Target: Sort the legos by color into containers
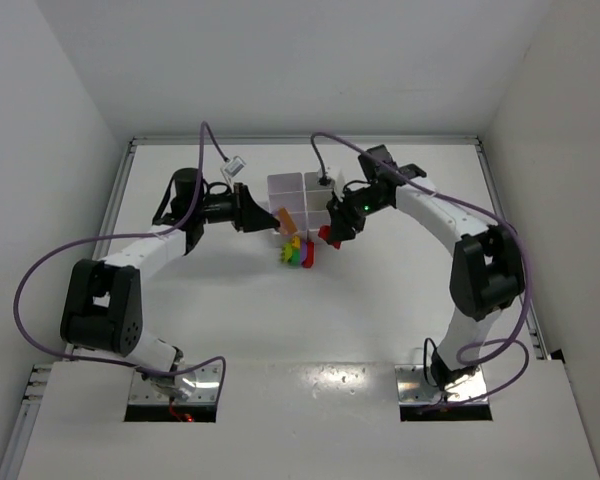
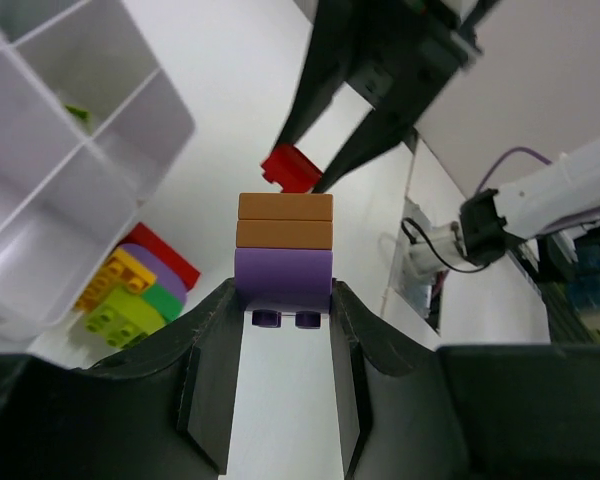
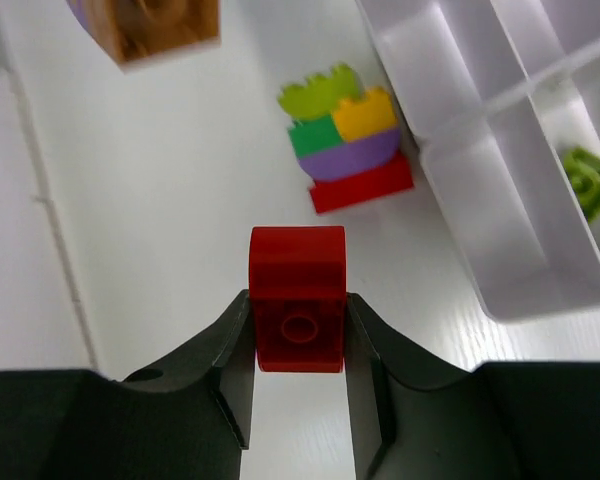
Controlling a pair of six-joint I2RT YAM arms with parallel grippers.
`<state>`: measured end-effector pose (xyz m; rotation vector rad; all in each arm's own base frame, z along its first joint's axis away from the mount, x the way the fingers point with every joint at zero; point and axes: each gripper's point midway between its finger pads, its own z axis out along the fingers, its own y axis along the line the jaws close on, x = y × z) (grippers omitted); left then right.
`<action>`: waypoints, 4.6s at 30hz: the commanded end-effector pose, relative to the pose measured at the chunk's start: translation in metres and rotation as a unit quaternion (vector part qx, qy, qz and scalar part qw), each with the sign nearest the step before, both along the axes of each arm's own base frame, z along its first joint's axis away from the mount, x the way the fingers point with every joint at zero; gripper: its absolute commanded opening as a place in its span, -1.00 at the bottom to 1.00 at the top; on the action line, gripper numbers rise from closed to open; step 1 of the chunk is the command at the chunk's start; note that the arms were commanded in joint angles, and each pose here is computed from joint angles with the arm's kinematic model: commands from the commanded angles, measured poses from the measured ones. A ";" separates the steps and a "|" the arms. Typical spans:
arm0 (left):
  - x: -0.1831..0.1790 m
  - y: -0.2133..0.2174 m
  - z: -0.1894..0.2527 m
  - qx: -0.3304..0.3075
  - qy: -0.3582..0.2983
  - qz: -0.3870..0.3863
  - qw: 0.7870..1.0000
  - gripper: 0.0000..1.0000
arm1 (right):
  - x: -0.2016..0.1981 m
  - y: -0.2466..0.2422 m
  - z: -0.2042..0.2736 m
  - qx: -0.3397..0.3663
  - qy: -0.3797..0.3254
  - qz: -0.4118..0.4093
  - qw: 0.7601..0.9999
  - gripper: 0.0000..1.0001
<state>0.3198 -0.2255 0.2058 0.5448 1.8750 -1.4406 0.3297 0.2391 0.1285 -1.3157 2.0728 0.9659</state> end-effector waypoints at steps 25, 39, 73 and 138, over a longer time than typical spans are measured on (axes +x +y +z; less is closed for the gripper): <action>0.029 0.034 0.009 0.028 -0.056 0.067 0.996 -0.90 | 0.065 0.016 -0.003 -0.119 -0.238 0.011 0.964 -0.90; 0.034 0.037 0.006 0.029 -0.052 0.071 0.996 -0.90 | 0.078 0.017 -0.018 -0.138 -0.255 0.008 0.957 -0.73; -0.012 0.005 0.014 -0.038 -0.044 -0.078 0.995 -0.85 | -0.002 0.070 0.122 0.275 0.116 0.023 0.954 0.19; 0.011 0.071 -0.004 0.055 -0.062 0.114 0.990 -0.83 | 0.149 0.064 0.086 0.052 -0.212 -0.227 0.949 -1.00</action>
